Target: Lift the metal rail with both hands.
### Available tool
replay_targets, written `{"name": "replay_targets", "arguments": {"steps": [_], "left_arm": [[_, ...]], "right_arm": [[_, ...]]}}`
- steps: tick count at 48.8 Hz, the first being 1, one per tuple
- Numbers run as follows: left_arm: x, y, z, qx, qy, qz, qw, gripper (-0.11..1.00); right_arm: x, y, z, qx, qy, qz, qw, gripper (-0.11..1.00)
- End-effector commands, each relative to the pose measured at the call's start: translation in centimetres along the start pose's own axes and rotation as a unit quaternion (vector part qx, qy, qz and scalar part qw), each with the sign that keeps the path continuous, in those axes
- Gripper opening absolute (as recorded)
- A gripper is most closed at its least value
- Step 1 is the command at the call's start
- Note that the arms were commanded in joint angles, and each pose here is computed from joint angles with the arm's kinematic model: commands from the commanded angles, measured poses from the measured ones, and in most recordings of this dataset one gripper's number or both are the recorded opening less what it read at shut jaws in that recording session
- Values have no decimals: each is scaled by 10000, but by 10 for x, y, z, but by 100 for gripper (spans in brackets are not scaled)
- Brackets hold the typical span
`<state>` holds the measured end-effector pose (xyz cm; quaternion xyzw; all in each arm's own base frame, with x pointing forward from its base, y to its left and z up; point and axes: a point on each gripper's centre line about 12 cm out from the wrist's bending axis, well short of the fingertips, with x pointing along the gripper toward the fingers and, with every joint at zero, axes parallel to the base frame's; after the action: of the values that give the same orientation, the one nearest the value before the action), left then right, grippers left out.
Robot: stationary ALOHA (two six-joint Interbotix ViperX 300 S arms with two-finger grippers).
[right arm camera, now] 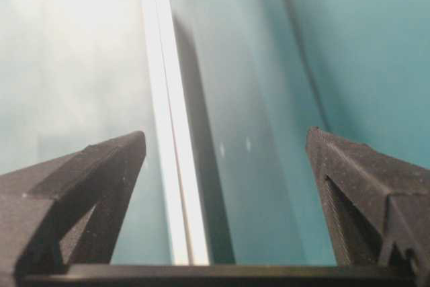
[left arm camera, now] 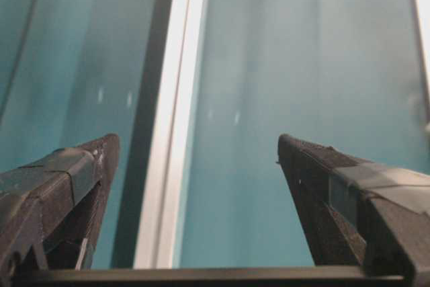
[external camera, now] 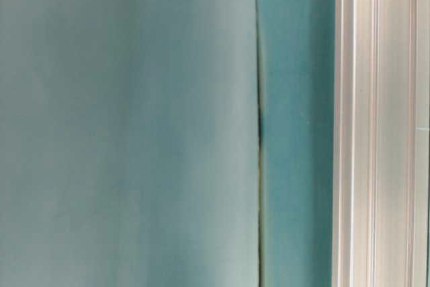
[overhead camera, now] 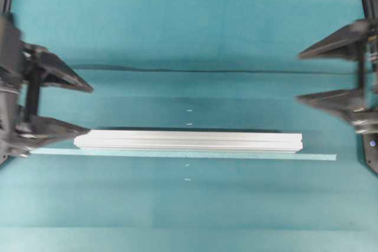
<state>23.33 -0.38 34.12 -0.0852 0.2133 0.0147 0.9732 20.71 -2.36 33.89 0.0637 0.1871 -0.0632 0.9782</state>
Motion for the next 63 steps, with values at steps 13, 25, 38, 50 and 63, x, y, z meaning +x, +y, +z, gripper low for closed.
{"name": "replay_targets", "arguments": {"steps": [13, 25, 38, 50, 63], "left_arm": [[-39, -1, 21, 6, -937, -108, 9955, 97], [-48, -1, 23, -2, -1065, -131, 9942, 97], [-48, 0, 22, -27, -1058, -125, 9943, 97], [-47, -1, 21, -25, -1050, -131, 9944, 97], [-49, -1, 21, -48, -1072, -138, 9941, 97]], "right_arm": [[-26, -1, 7, 9, -502, -10, 9987, 98], [-37, -1, 7, 11, -745, 21, 9972, 98], [-40, -1, 7, 18, -928, 37, 9957, 98], [-40, -1, 7, 18, -928, 37, 9957, 98], [-40, -1, 5, 20, -921, 29, 9957, 98]]}}
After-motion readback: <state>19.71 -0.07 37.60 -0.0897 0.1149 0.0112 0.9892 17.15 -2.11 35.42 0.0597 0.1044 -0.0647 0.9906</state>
